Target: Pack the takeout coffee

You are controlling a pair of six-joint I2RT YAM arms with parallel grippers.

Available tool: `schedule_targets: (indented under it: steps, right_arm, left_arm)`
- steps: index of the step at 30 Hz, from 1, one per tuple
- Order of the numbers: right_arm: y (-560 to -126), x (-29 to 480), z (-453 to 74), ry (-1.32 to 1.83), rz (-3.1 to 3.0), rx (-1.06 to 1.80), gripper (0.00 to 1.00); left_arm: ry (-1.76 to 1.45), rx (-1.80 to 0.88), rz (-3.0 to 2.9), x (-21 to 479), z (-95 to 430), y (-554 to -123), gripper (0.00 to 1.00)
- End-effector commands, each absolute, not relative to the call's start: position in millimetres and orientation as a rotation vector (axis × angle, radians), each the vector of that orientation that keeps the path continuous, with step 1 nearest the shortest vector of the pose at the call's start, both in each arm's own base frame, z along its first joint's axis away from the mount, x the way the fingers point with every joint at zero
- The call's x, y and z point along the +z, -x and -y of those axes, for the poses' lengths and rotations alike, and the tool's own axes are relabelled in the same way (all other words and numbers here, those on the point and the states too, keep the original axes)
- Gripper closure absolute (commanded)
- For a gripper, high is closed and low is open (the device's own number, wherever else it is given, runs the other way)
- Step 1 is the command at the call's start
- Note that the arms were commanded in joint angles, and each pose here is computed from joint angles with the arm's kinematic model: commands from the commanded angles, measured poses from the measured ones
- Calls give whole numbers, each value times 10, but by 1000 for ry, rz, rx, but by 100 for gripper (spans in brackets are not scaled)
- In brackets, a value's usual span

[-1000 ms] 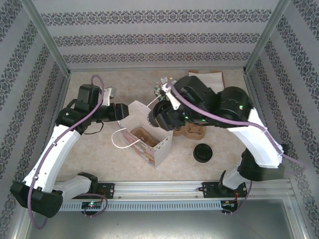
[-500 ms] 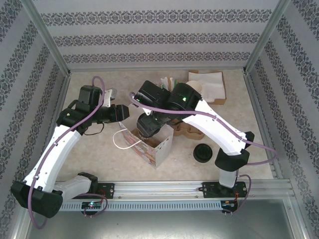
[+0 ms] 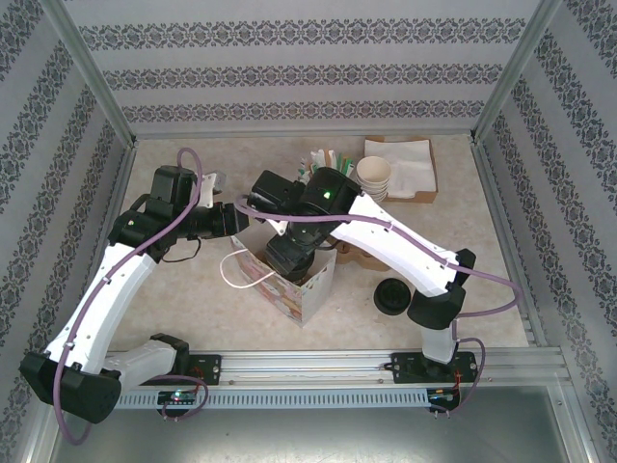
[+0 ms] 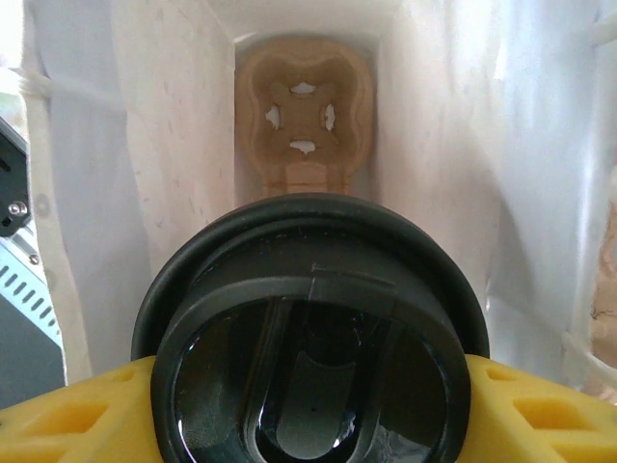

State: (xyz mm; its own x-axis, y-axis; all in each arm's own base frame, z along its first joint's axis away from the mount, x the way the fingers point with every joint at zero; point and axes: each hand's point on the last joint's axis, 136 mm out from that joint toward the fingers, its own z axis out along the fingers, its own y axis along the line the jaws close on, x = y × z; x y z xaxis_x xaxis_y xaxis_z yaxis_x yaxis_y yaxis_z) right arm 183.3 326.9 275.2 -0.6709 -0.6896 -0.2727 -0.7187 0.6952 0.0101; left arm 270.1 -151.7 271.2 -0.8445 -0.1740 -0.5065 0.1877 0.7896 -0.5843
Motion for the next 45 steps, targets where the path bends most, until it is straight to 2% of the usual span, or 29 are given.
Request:
schedule_targets:
  steps: [1, 8, 28, 45]
  right_arm:
    - [-1759, 2740, -3238, 1130, -2666, 168, 38]
    - [-1776, 2591, -3240, 1094, -2700, 144, 38]
    - [-1798, 2351, -3228, 1061, -2740, 90, 40]
    - [-1735, 2167, -3262, 1058, -2768, 145, 40]
  left_arm:
    - [-28, -852, -2433, 2690, 1511, -2675, 57]
    - [-24, -857, -2430, 2698, 1515, -2684, 60]
    - [-6, -902, -2395, 2807, 1549, -2690, 60]
    - [-4, -954, -2315, 3062, 1587, -2705, 56]
